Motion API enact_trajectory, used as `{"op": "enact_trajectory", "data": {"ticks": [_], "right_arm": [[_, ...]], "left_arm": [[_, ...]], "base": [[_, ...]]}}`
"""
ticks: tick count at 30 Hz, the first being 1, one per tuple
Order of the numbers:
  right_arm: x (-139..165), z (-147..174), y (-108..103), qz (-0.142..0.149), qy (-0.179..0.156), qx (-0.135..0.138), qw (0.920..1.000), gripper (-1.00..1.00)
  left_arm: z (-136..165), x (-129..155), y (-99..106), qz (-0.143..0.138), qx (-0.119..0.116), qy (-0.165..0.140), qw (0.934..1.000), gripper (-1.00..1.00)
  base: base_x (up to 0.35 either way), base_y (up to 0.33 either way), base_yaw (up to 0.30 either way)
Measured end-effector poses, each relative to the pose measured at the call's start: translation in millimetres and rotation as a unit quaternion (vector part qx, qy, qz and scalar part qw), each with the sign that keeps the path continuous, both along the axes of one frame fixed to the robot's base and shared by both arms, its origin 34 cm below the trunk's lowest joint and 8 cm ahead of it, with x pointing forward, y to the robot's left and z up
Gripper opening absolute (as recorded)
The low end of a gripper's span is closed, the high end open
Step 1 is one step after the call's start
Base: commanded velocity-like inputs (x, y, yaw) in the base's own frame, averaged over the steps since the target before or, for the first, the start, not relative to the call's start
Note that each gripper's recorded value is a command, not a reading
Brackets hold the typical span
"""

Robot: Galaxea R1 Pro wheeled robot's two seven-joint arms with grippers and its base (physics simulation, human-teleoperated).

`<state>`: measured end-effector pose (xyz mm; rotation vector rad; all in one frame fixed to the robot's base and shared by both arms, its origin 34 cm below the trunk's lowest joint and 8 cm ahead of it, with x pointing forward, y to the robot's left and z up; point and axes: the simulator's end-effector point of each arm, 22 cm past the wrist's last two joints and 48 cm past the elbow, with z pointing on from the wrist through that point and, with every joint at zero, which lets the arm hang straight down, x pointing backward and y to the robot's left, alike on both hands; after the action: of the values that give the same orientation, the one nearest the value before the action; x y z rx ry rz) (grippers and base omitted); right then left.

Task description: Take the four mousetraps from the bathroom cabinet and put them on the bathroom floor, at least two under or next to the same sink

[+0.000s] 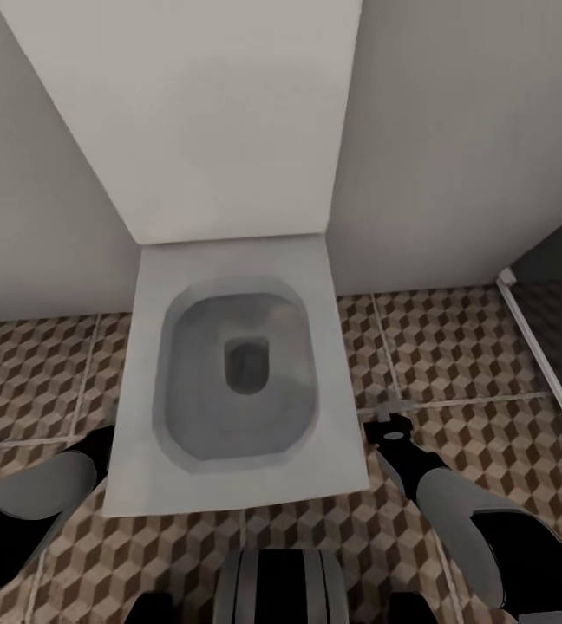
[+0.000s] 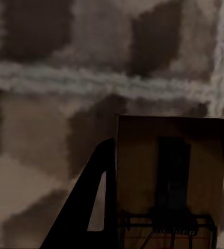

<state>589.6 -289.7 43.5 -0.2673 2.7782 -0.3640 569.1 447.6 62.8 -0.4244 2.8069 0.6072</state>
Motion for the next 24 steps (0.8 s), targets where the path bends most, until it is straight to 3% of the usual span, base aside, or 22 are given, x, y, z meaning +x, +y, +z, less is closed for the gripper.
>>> {"op": "enact_trajectory", "data": {"ticks": [24], "right_arm": [[-5.7,-6.8,3.1,0.000,0.006,0.002,1.0000,-1.00]], "left_arm": [[-7.9,-5.5,-4.5,-0.001,-0.005,0.006,1.0000,-1.00]], "base": [[0.000,0.000,0.013]]}}
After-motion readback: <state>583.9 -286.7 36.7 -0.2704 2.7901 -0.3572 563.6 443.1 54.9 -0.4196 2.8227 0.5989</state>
